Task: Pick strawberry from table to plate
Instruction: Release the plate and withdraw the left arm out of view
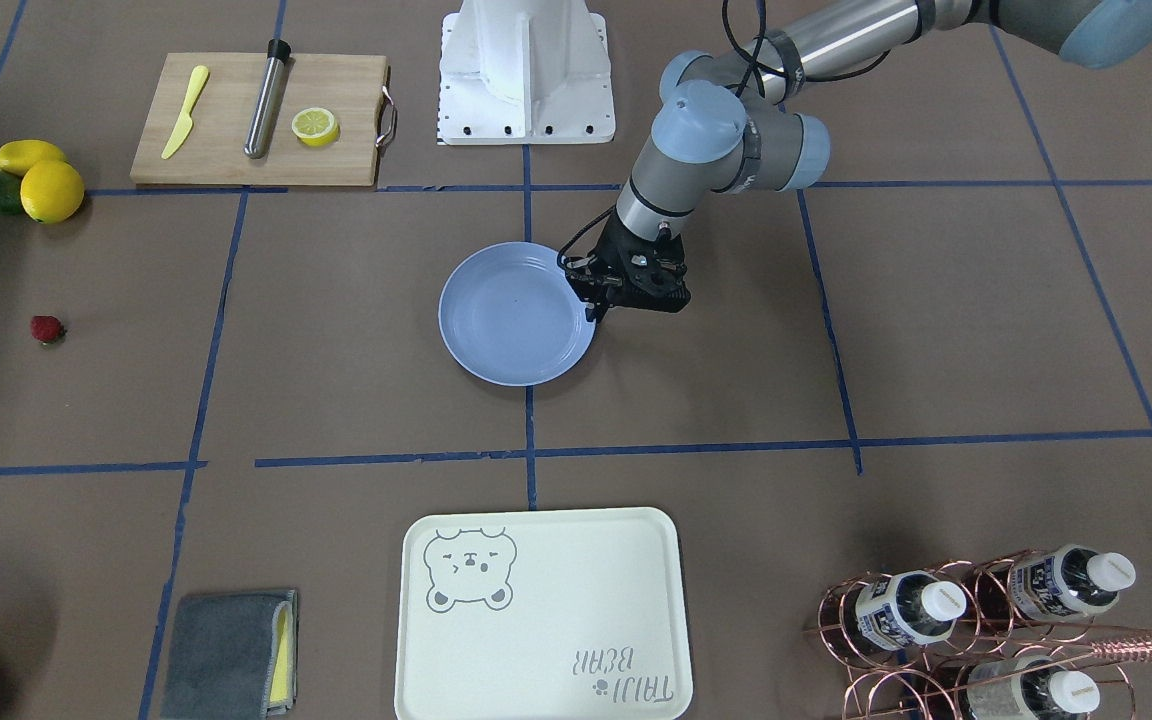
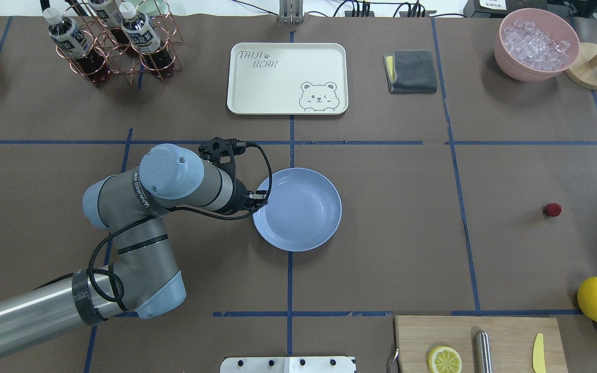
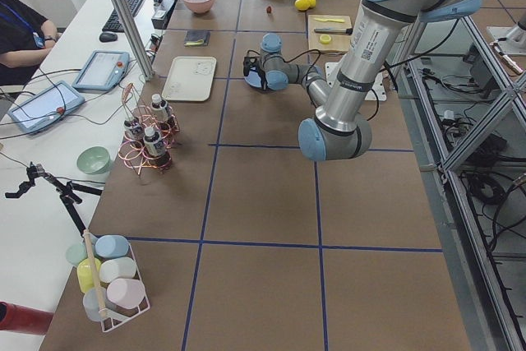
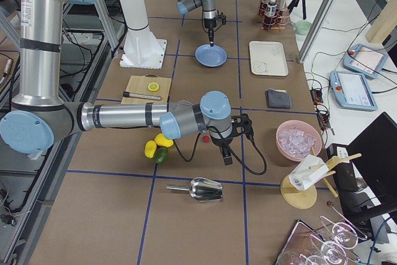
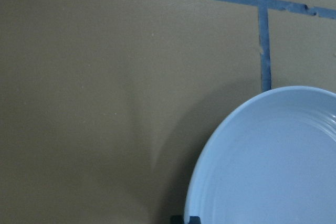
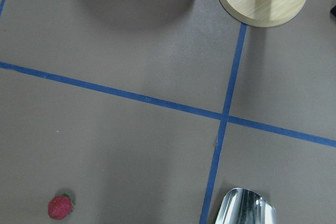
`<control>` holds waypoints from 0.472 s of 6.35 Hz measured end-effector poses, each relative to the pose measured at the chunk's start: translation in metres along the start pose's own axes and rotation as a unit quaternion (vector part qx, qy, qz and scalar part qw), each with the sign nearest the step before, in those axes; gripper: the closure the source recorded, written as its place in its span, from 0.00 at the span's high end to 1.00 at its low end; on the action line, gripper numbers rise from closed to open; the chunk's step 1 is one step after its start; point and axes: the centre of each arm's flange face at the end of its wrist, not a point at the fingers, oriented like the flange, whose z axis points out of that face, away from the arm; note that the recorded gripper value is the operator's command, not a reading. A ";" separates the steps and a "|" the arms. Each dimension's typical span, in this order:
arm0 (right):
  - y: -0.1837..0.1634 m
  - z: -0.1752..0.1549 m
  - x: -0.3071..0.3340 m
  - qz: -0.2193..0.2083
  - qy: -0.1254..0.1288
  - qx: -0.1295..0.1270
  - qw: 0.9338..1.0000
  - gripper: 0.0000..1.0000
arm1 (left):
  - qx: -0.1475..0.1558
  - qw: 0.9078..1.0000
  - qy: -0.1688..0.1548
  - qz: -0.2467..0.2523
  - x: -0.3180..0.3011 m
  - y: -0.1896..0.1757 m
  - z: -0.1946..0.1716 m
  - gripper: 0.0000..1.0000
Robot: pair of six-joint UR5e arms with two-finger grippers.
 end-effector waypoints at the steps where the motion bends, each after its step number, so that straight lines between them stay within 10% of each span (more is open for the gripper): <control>1: 0.000 0.000 0.000 0.000 0.000 0.000 1.000 1.00 | 0.000 1.000 -0.001 0.000 -0.002 0.000 0.001 1.00; 3: -0.003 -0.004 -0.004 -0.004 -0.001 0.004 1.000 1.00 | 0.006 1.000 0.001 0.030 -0.007 -0.005 -0.008 1.00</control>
